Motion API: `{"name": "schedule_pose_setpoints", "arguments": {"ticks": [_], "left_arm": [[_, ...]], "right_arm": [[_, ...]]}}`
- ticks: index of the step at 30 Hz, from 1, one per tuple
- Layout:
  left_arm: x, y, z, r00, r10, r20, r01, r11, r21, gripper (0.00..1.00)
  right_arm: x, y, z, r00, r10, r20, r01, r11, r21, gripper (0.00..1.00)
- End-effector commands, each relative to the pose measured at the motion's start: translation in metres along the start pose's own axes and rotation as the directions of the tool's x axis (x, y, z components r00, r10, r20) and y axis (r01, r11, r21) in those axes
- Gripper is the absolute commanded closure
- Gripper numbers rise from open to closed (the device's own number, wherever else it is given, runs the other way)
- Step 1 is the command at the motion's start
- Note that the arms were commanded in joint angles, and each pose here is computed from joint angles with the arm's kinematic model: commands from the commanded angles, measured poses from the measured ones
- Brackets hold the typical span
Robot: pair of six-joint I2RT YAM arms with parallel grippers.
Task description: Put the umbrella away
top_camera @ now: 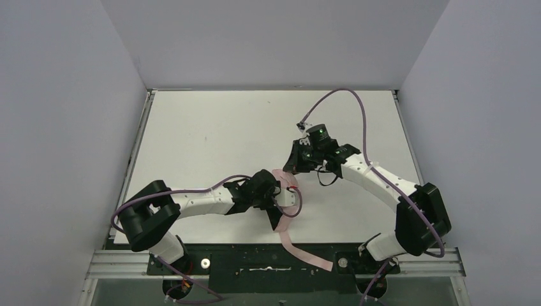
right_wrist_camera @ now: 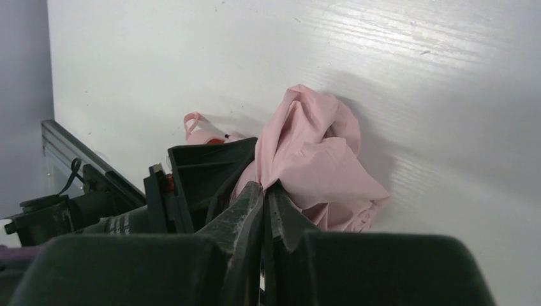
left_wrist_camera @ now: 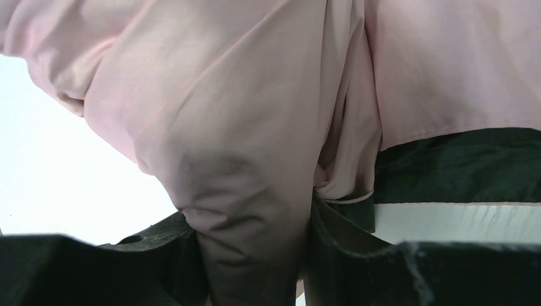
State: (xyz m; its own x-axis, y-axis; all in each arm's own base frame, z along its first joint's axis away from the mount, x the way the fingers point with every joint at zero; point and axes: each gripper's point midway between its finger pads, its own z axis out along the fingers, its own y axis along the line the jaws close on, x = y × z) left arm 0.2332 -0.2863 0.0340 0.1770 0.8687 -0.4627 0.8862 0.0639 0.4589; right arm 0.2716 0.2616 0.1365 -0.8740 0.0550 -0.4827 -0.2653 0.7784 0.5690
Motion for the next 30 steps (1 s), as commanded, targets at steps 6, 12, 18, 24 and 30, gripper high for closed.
{"name": "schedule_pose_setpoints", "arguments": {"ticks": [6,12,18,24,30], "left_arm": [[-0.02,-0.014,-0.01,0.991,0.099,0.089,-0.103,0.993,0.048,1.0],[-0.021,-0.022,-0.009,0.986,0.139,0.088,-0.145,0.988,0.06,1.0],[-0.022,-0.027,-0.011,0.976,0.198,0.095,-0.202,0.979,0.032,1.0],[-0.026,-0.024,-0.011,0.961,0.269,0.07,-0.262,0.961,-0.085,1.0],[-0.02,-0.019,-0.014,0.946,0.326,-0.007,-0.317,0.915,-0.25,1.0]], "right_arm": [[-0.018,0.012,0.035,0.993,-0.11,-0.032,0.11,0.994,0.001,1.0],[0.001,-0.018,0.058,0.98,-0.129,-0.152,0.156,0.971,0.181,1.0],[0.031,-0.042,0.07,0.951,-0.124,-0.283,0.192,0.955,0.226,1.0],[0.039,-0.043,0.068,0.939,-0.147,-0.311,0.217,0.955,0.203,0.97],[0.005,-0.027,0.019,0.969,-0.172,-0.179,0.195,0.974,0.118,0.79]]}}
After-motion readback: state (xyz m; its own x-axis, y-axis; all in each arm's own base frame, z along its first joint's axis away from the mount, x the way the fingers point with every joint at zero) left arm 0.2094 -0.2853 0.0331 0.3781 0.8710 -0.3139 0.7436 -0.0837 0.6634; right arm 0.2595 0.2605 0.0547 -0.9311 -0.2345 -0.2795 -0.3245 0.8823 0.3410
